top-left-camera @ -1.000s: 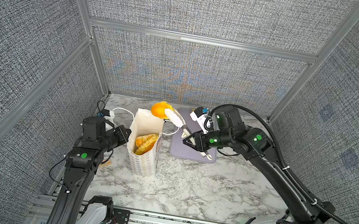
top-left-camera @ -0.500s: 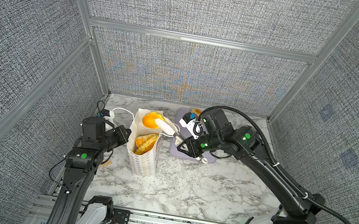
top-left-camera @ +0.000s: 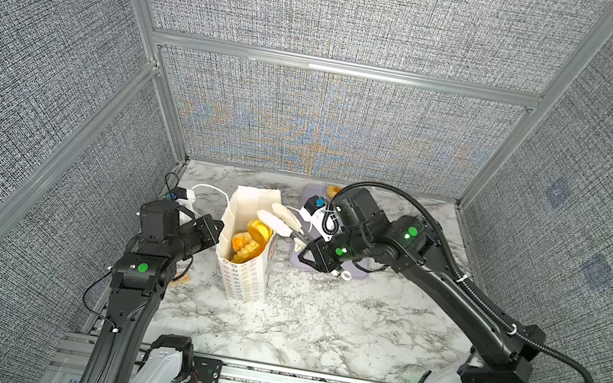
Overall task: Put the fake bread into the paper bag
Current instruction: 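Lower the round bun into the bag held by the left gripper, open tongs, then draw the right gripper with tongs back over the tray, then lower the tongs onto the long yellow bread and pinch it, then close the tongs firmly on the long yellow bread with the right gripper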
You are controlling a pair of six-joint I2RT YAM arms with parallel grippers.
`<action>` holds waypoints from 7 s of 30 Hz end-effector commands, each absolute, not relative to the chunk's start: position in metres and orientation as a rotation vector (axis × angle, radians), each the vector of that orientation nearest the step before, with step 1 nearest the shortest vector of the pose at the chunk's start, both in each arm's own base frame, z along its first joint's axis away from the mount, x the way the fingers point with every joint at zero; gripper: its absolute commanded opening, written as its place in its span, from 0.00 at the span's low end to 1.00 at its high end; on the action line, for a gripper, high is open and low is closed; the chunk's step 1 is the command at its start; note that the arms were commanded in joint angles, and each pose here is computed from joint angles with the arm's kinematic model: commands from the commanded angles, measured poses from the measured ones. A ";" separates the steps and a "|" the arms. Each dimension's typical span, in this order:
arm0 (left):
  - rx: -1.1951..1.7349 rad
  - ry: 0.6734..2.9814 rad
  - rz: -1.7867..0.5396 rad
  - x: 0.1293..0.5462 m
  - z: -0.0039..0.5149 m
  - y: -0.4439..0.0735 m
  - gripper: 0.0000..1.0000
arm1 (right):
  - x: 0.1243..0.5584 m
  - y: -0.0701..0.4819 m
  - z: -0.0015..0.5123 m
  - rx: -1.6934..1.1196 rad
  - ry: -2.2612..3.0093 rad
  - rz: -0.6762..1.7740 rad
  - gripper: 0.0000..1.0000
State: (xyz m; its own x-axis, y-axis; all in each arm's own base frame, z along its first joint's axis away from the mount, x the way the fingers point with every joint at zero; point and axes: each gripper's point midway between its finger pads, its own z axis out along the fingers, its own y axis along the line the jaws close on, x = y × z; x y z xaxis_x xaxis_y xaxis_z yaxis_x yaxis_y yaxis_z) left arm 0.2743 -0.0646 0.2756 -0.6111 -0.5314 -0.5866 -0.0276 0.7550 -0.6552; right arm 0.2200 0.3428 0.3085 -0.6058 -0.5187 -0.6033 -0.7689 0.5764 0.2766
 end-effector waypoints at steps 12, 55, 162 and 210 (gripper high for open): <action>-0.396 2.099 -0.787 0.275 0.282 -0.066 0.00 | 0.225 0.345 0.317 -1.024 2.309 0.705 0.43; -0.388 2.100 -0.791 0.275 0.284 -0.067 0.00 | 0.336 0.210 0.269 -0.290 2.460 0.646 0.41; -0.373 2.122 -0.757 0.275 0.283 -0.065 0.00 | 0.507 0.167 0.090 0.201 2.804 0.866 0.39; -0.359 2.096 -0.773 0.263 0.291 -0.067 0.00 | 0.428 0.216 0.146 0.015 2.753 0.903 0.38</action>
State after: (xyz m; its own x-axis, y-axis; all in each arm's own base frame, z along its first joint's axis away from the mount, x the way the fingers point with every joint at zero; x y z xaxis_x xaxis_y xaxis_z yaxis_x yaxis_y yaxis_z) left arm 0.2609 -0.0648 0.2825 -0.6126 -0.5078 -0.6056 -0.0097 0.7710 -0.6367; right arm 0.4281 0.2178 0.1421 -0.9725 0.0846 -0.2169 -0.0582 0.8137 0.5783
